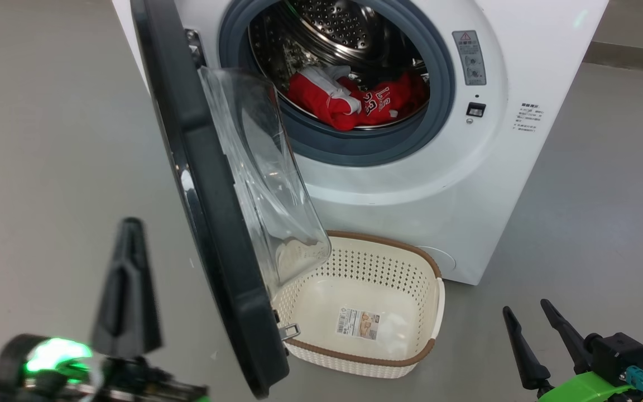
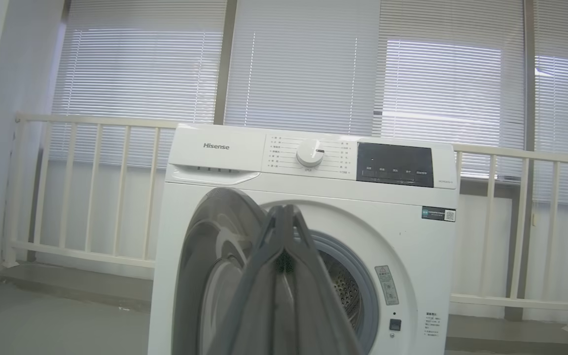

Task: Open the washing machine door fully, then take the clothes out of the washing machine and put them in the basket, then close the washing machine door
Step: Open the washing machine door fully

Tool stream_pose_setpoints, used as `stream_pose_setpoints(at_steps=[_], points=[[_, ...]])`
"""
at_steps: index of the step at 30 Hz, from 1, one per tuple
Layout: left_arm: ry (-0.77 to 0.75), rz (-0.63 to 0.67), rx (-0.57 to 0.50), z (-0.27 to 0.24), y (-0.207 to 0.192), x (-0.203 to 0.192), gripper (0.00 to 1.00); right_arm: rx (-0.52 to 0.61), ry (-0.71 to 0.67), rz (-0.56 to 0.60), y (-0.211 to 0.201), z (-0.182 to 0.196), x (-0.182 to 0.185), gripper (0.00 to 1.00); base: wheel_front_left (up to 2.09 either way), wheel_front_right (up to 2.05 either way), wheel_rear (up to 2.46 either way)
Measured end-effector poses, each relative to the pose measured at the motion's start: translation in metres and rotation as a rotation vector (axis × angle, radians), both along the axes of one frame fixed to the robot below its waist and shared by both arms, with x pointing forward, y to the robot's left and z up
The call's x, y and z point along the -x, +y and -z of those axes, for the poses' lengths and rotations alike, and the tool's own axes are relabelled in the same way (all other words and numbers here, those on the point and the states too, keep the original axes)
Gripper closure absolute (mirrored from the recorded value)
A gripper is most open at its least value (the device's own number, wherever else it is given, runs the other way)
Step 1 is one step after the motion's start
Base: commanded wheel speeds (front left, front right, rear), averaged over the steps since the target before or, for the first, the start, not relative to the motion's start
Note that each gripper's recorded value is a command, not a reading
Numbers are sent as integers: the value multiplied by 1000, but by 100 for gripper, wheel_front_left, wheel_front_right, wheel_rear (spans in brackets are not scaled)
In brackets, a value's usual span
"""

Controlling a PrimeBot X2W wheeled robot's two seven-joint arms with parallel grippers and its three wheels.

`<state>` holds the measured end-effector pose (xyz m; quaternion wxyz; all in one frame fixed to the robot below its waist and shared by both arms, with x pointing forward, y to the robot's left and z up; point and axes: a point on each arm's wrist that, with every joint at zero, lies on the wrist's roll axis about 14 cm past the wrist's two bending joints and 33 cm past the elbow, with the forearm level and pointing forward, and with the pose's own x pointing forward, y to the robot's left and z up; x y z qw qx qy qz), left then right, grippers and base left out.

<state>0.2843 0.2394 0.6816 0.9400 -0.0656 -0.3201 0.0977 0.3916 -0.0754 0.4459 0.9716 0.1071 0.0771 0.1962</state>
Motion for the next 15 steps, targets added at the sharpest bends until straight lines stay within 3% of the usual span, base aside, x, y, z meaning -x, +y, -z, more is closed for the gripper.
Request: stream_pose_setpoints(at_steps=[5, 7, 15], points=[[18, 173, 1, 6, -51, -10, 100, -1, -1, 4, -1, 0, 0, 0, 0, 0, 0], [102, 287, 39, 33, -82, -18, 100, -2, 1, 6, -2, 0, 0, 0, 0, 0, 0], [336, 391, 168, 107, -110, -30, 100, -3, 9, 8, -2, 3, 1, 0, 0, 0, 0]])
